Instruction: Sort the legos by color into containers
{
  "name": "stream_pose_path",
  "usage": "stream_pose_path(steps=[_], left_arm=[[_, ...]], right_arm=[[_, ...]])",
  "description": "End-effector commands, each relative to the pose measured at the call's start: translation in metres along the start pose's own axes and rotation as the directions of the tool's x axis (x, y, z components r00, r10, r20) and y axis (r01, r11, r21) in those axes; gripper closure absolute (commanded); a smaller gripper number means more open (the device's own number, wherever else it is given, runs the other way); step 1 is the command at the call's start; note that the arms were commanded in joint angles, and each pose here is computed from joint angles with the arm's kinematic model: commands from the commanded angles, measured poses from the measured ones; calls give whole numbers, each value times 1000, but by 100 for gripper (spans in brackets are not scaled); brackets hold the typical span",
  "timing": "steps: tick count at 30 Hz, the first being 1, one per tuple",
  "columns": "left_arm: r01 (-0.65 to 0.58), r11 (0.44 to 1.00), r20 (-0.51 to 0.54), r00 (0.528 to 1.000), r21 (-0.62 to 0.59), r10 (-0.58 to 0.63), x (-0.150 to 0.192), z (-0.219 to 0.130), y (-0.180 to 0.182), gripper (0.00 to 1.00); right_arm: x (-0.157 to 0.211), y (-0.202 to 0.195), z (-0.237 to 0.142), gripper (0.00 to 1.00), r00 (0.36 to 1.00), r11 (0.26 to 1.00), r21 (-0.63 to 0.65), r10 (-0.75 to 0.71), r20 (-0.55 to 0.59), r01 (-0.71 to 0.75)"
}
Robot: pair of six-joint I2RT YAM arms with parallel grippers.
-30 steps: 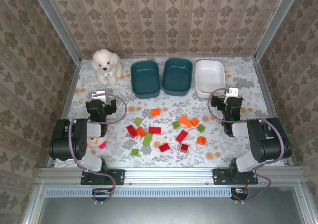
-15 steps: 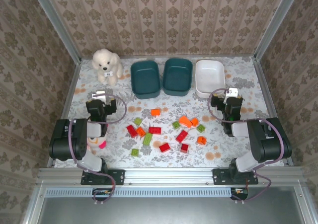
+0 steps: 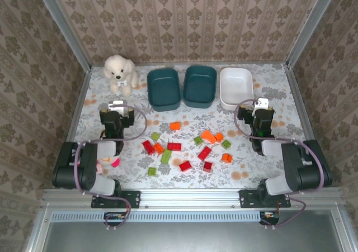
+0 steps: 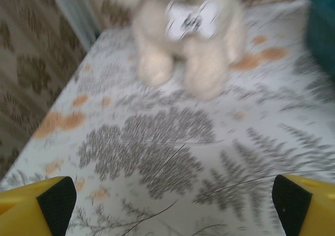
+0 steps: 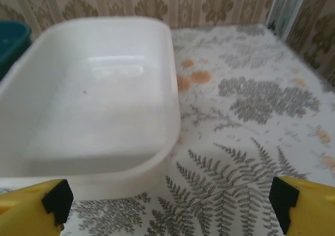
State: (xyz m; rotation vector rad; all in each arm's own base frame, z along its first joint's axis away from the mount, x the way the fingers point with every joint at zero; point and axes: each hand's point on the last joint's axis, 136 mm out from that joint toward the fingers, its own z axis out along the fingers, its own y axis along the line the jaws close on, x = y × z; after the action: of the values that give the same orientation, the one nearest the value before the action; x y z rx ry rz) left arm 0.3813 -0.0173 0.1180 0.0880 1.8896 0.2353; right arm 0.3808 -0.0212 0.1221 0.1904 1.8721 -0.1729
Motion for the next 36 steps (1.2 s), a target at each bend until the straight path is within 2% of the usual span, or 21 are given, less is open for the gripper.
stream_pose_path(steps=[1, 4, 7, 9, 10, 11, 12, 13, 14, 15, 16, 18, 21, 24, 26, 28, 31, 36], left_arm=[[-55, 995, 62, 996, -84, 61, -42, -23, 4, 0], [22, 994, 105, 994, -110, -10, -69, -50, 5, 0], [-2, 998, 175, 985, -59, 12, -112, -81, -12, 0], [-10, 1000, 223, 975, 2, 9, -143, -100, -27, 0], [53, 999, 199, 978, 11, -54, -152, -106, -25, 0], [193, 981, 93, 977, 11, -193, -146, -111, -18, 0], [317, 948, -38, 948, -17, -317, -131, -119, -10, 0], [419, 906, -119, 898, -58, -423, -120, -124, -4, 0], [476, 879, -171, 865, -18, -471, -115, -120, -12, 0], [507, 861, -215, 845, 32, -490, -112, -115, -17, 0], [539, 838, -274, 822, 89, -500, -110, -114, -29, 0], [541, 831, -341, 811, 131, -475, -107, -118, -44, 0], [476, 839, -404, 845, 266, -351, -106, -135, -80, 0], [469, 776, -476, 843, 422, -251, -98, -159, -115, 0], [480, 708, -525, 832, 517, -181, -88, -178, -137, 0], [480, 655, -548, 828, 584, -119, -81, -194, -151, 0], [467, 603, -553, 831, 647, -50, -72, -213, -163, 0], [479, 600, -567, 822, 641, -50, -62, -220, -162, 0]], right_arm=[[-53, -12, -27, 0, 993, 997, 80, -8, 115, -2], [-103, -17, -58, 0, 988, 994, 113, -22, 153, 5], [-172, -7, -106, 0, 975, 998, 56, -13, 222, 0], [-196, -8, -132, 0, 975, 990, 18, 133, 177, -138], [-189, -10, -142, 0, 971, 972, 7, 233, 58, -233], [-174, -12, -153, 0, 953, 955, 24, 296, -64, -295], [-159, -14, -158, 0, 922, 931, 52, 364, -136, -360], [-145, 0, -160, 0, 905, 927, -16, 363, -223, -376], [-137, 18, -162, 0, 902, 927, -119, 308, -301, -356], [-129, 27, -166, 0, 889, 927, -145, 275, -366, -346], [-112, 26, -170, 0, 854, 941, -88, 255, -454, -327], [-77, 26, -181, 0, 777, 969, -10, 191, -600, -246], [-27, 40, -207, 5, 635, 991, -21, 69, -770, -133], [15, 54, -232, 6, 523, 996, -74, -34, -851, -55], [47, 63, -241, 6, 451, 995, -92, -60, -890, -48], [71, 74, -242, 6, 402, 992, -101, -61, -914, -78], [102, 84, -235, 6, 368, 990, -95, -51, -928, -102], [137, 102, -217, 16, 328, 990, -75, -31, -944, -123]])
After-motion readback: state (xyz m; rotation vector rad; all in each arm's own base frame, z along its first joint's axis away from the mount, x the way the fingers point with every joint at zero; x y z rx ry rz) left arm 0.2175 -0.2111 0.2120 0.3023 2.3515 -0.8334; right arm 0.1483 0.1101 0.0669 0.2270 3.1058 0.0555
